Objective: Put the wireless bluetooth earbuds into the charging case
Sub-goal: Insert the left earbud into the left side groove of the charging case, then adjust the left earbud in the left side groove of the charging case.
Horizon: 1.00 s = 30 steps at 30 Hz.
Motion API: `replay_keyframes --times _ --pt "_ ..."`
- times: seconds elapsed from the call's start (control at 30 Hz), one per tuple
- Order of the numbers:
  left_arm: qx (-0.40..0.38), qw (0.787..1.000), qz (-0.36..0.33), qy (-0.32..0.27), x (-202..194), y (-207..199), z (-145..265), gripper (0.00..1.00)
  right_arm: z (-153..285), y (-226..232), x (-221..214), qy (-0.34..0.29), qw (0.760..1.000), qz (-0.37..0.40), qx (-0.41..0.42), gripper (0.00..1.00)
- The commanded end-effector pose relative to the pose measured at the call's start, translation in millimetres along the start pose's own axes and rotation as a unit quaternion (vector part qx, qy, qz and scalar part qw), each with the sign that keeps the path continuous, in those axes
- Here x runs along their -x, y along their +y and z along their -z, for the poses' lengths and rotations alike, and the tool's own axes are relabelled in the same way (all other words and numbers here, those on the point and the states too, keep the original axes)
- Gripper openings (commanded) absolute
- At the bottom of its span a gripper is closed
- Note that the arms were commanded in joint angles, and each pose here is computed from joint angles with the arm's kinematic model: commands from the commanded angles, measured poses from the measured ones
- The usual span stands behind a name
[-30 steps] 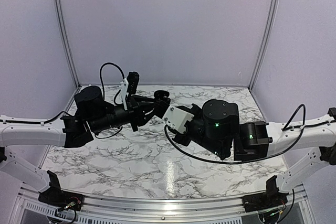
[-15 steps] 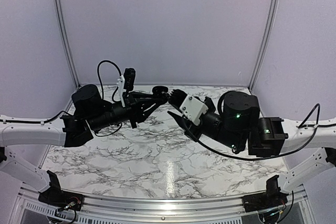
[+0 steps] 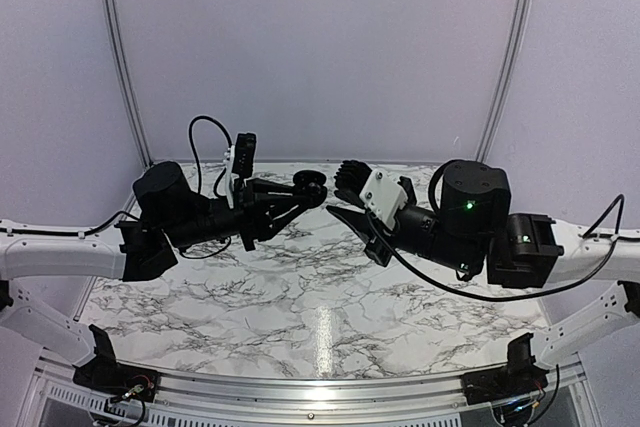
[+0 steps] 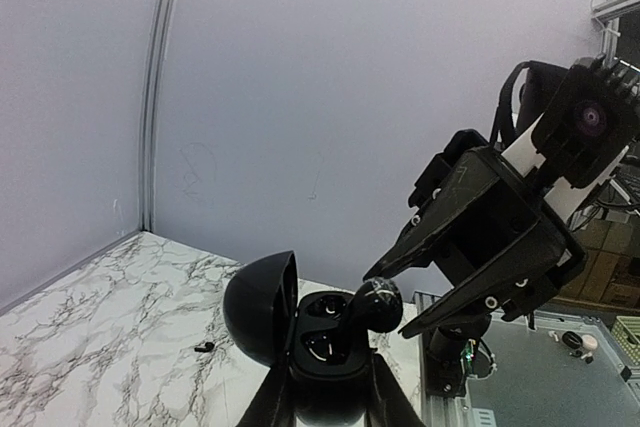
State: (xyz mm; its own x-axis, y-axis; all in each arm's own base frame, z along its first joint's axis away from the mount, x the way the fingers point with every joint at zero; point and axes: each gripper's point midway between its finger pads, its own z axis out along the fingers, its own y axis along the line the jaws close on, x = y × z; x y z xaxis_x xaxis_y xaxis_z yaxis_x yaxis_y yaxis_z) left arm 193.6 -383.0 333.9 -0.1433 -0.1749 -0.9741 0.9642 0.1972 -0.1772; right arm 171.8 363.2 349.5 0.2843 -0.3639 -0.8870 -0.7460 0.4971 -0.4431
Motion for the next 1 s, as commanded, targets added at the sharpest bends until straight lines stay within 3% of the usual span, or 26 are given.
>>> replay_keyframes --times 0.0,0.97 --pt "-0.044 0.999 -0.005 -0.019 11.4 -16.0 2.7 0.00 1.5 0.7 19.5 -0.021 0.999 -0.011 0.025 0.23" --pt "-0.042 0.999 0.006 -0.009 2.7 -10.7 -5.5 0.00 -6.0 8.4 28.1 -0.033 0.999 -0.008 0.042 0.12"
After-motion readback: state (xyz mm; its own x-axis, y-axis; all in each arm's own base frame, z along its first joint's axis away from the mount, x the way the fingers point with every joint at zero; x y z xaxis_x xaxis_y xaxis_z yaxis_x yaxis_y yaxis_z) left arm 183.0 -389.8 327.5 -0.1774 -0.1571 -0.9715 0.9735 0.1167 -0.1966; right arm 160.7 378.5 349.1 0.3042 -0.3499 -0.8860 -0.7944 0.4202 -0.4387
